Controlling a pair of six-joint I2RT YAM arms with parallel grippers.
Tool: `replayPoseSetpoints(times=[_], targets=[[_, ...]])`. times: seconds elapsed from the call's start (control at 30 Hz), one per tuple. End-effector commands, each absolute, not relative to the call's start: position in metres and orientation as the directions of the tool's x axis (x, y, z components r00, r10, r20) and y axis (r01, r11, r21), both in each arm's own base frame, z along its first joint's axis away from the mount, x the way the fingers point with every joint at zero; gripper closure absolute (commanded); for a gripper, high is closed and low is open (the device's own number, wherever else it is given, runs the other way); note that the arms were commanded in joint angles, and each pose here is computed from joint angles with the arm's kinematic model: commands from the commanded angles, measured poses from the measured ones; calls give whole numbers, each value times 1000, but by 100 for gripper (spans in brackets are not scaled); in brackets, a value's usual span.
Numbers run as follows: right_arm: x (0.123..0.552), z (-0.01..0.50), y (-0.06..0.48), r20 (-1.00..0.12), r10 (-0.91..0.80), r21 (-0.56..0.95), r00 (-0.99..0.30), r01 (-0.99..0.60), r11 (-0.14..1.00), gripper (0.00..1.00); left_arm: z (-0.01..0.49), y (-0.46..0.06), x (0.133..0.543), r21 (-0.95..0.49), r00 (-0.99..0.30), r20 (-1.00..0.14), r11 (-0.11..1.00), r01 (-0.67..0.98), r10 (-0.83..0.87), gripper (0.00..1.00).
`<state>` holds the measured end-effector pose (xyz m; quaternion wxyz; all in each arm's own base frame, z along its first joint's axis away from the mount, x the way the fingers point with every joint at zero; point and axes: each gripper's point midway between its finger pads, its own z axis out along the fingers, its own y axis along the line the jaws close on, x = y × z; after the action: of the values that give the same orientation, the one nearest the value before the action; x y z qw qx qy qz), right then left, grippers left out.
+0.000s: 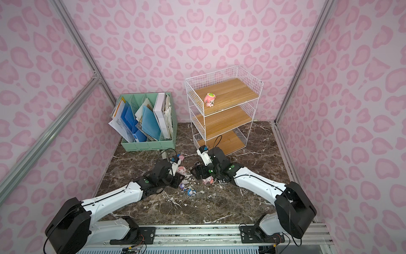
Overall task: Organize plastic toys on shelves
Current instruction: Pick up the plastic toy at the center of the board.
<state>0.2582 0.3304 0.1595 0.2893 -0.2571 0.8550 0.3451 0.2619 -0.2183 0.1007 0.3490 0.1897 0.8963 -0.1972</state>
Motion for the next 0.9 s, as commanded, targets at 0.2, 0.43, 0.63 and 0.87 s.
replayPoseSetpoints(times=[0.2,0.43,0.63,0.87], targets=[[259,174,338,-613,-164,567,-773,-575,590,14,142,-246,246,-34,-397,-849,714,699,349,84],[243,182,354,-651,-194,583,-734,-648,491,18,161,-261,233,-50,-328,-886,636,770,327,84],[236,195,351,-704,-174,585,-689,-701,408,26,179,-270,226,-92,-308,-911,592,800,274,85],[225,204,351,-738,-170,584,-653,-744,324,37,197,-280,215,-134,-289,-931,527,839,224,85]])
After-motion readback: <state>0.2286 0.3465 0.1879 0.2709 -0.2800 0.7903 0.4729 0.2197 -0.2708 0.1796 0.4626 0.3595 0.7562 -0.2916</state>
